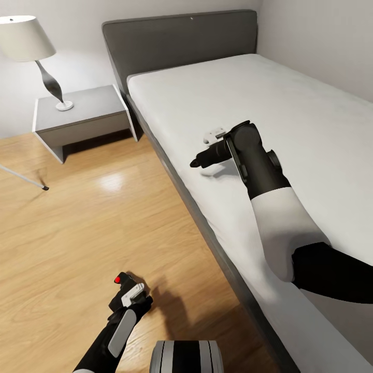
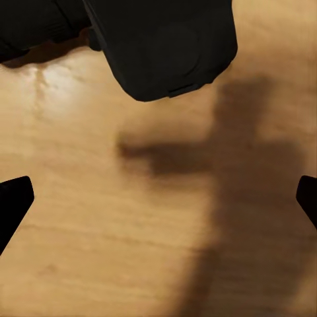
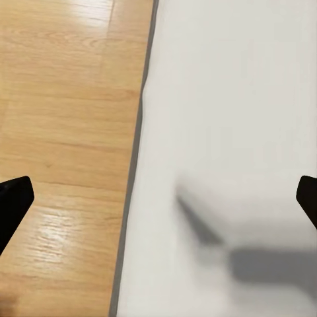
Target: Attach the digital camera to the camera tripod in the bedroom.
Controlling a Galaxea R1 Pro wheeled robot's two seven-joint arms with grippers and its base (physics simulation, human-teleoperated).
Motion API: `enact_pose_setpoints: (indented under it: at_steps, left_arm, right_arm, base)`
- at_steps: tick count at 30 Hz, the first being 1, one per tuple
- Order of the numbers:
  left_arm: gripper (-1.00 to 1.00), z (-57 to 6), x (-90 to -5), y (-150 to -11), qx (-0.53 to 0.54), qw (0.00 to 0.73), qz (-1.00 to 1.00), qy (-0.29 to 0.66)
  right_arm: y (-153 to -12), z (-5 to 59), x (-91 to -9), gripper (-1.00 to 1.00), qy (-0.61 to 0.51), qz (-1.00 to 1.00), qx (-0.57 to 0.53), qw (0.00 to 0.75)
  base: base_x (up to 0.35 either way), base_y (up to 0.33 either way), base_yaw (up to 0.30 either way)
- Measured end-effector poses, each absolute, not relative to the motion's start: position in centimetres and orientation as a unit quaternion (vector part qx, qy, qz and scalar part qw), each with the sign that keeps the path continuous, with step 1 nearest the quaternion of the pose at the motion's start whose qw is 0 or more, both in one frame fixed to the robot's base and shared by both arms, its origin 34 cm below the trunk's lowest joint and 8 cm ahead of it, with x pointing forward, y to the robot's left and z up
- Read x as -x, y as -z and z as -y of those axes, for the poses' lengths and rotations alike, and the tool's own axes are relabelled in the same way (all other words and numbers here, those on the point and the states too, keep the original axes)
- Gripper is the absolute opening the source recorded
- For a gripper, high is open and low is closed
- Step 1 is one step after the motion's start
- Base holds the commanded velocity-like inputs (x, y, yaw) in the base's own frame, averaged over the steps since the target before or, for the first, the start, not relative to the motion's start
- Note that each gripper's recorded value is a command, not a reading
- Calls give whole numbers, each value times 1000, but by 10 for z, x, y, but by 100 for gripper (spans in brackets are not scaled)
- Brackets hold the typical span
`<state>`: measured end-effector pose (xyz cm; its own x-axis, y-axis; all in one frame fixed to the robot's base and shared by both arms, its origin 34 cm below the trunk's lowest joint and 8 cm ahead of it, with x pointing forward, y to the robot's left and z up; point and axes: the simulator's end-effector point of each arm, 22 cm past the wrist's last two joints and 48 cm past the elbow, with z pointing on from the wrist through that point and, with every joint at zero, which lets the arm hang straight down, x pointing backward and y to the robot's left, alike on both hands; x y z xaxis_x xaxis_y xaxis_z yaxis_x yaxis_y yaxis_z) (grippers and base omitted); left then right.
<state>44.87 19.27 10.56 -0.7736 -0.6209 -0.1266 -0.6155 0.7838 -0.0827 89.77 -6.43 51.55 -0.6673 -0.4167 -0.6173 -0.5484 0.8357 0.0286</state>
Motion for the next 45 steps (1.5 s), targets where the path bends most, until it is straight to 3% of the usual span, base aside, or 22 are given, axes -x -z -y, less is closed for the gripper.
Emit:
enact_pose_setpoints:
  at_steps: [22, 45]
  left_arm:
    - [100, -194, -457, -108, 328, 82, -941, 20]
    - [100, -194, -460, -110, 328, 84, -941, 20]
  right_arm:
    - [-516, 63, -897, 100, -109, -906, 267, 310]
    - [-517, 65, -898, 100, -103, -906, 267, 311]
  base:
    - [0, 0, -1]
    - [0, 0, -105]
